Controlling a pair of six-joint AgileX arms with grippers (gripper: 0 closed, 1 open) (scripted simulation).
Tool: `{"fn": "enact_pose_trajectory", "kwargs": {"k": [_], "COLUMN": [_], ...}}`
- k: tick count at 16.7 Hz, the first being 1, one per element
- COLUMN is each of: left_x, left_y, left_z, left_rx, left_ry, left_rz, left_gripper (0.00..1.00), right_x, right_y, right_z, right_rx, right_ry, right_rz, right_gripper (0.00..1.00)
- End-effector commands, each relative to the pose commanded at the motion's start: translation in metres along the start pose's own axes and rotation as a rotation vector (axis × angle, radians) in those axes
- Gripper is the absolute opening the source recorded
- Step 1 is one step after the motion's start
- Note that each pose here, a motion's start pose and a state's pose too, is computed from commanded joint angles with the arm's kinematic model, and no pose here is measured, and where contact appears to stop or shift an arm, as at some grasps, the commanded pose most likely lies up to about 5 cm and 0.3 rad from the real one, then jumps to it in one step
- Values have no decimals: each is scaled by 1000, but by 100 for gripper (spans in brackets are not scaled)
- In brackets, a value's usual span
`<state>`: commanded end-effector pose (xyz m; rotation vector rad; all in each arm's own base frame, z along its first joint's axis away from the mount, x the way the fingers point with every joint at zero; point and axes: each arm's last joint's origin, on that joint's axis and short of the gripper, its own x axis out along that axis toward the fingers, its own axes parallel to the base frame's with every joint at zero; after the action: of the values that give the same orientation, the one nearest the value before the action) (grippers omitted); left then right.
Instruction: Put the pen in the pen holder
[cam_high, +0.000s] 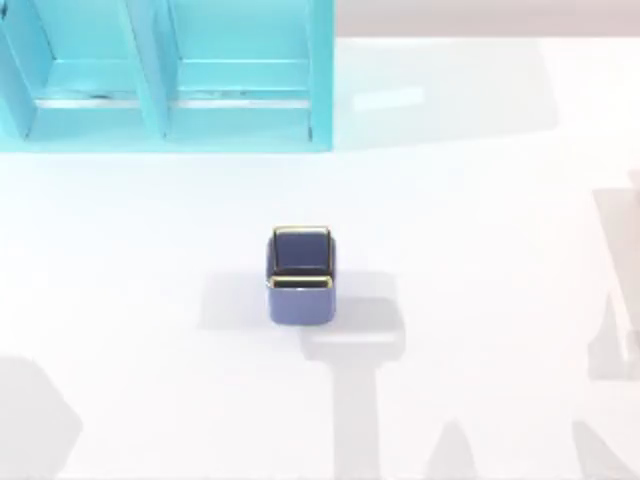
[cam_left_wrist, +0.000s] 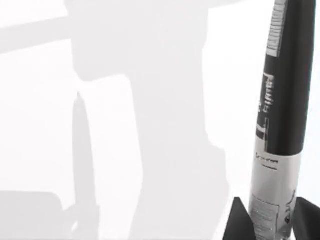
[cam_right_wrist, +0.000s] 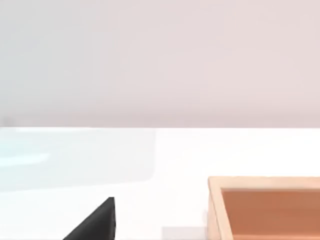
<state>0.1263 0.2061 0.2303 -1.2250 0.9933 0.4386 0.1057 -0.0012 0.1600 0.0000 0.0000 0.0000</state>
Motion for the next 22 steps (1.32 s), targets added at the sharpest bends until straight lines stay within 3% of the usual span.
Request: {"fn": "enact_pose_trajectory", "kwargs": {"k": [7, 10, 14, 17, 19, 22], "left_x": [-11, -7, 21, 69, 112, 175], "left_y": [0, -13, -63, -125, -174, -238], "left_z": [-9, 0, 23, 21, -4, -86], "left_rx": [17, 69, 226, 390, 523, 730], "left_ry": [-11, -36, -109, -194, -283, -495], "left_rz": [-3, 50, 218, 379, 486, 588], "left_gripper": [0, 0, 0, 0, 0, 0], "right_x": [0, 0, 0, 0, 0, 0], "right_y": [0, 0, 0, 0, 0, 0], "right_z": [0, 0, 0, 0, 0, 0], "right_rx": [0, 0, 0, 0, 0, 0], "right_ry": [0, 0, 0, 0, 0, 0], "right_rz": [0, 0, 0, 0, 0, 0], "right_gripper": [100, 100, 100, 100, 100, 100]}}
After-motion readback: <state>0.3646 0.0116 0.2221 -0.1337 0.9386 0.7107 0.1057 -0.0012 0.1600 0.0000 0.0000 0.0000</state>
